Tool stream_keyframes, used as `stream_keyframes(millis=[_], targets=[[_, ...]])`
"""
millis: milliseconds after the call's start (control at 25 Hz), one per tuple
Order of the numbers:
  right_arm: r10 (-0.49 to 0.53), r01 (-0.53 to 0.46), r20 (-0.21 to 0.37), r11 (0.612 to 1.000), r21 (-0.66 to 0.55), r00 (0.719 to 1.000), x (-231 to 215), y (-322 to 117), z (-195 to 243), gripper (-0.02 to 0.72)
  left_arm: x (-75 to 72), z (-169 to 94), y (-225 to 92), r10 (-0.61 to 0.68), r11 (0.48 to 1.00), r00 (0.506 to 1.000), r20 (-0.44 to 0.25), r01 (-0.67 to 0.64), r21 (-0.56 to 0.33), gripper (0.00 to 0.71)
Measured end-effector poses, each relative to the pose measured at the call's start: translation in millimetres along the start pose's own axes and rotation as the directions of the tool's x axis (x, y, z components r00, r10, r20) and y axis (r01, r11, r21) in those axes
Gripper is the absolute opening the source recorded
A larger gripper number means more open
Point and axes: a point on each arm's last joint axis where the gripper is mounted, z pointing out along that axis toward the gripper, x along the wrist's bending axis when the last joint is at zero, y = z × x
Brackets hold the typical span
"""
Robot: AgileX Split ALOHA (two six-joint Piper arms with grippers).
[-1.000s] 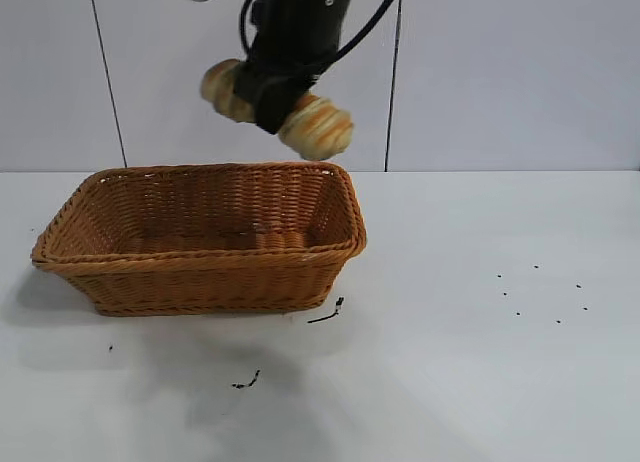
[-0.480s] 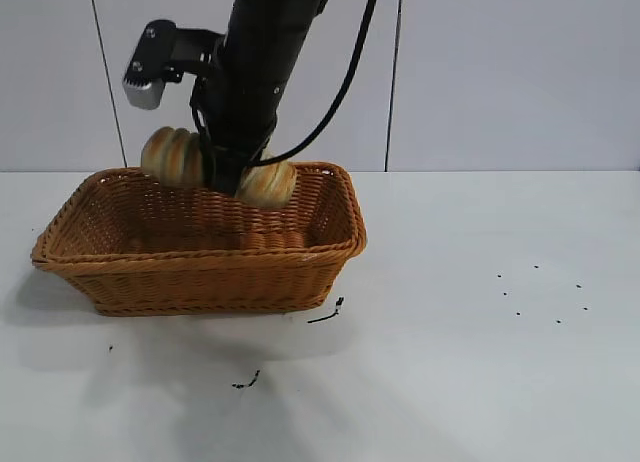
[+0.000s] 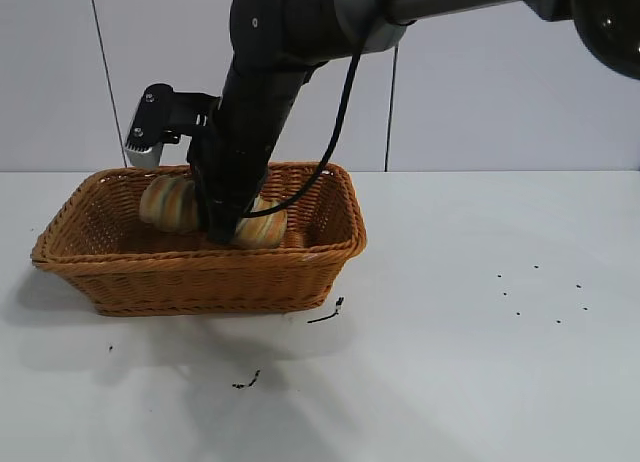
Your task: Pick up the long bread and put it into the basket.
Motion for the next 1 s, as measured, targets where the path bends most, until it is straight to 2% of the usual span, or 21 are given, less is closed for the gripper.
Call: stream_keyframes(millis=[120,400,520,600,760,840,920,1000], targets=[[0.043,-0.043,0.016,0.999,-0.015,0.999,-3.1,3.6,-8.8,0.678,0.0,0.0,0.0,0.0,1.0,1.0,0.0,0.0,0.0,0.696],[0.125,-0.122,0.053,0.99,-0.066,0.991,-13.3,17.0,-48.8,0.693,0.0,0.0,0.0,0.0,1.0,1.0,0.0,0.0,0.0,0.696],[0.234,-0.227,0.063,0.969,-0.096,0.97,-18.4,24.0,-73.2,0.693,0.0,0.0,0.0,0.0,1.0,1.0,0.0,0.0,0.0,0.696],[0.357,-0.348,0.064,0.93,-0.119,0.932,-21.4,27.7,-91.1,0.693,0.0,0.0,0.0,0.0,1.0,1.0,0.0,0.0,0.0,0.696],[0.552,-0.546,0.053,0.832,-0.098,0.832,-22.4,27.0,-115.4,0.693,0.0,0.0,0.0,0.0,1.0,1.0,0.0,0.0,0.0,0.696],[0.644,-0.64,0.055,0.765,-0.075,0.763,-25.7,20.5,-122.2,0.693,0.0,0.0,0.0,0.0,1.0,1.0,0.0,0.0,0.0,0.696],[0.734,-0.731,0.071,0.679,-0.063,0.675,-34.6,7.9,-125.0,0.693,0.0,0.0,0.0,0.0,1.0,1.0,0.0,0.0,0.0,0.696],[0.786,-0.785,0.098,0.617,-0.063,0.61,-46.4,-7.8,-126.9,0.693,0.0,0.0,0.0,0.0,1.0,1.0,0.0,0.0,0.0,0.696]])
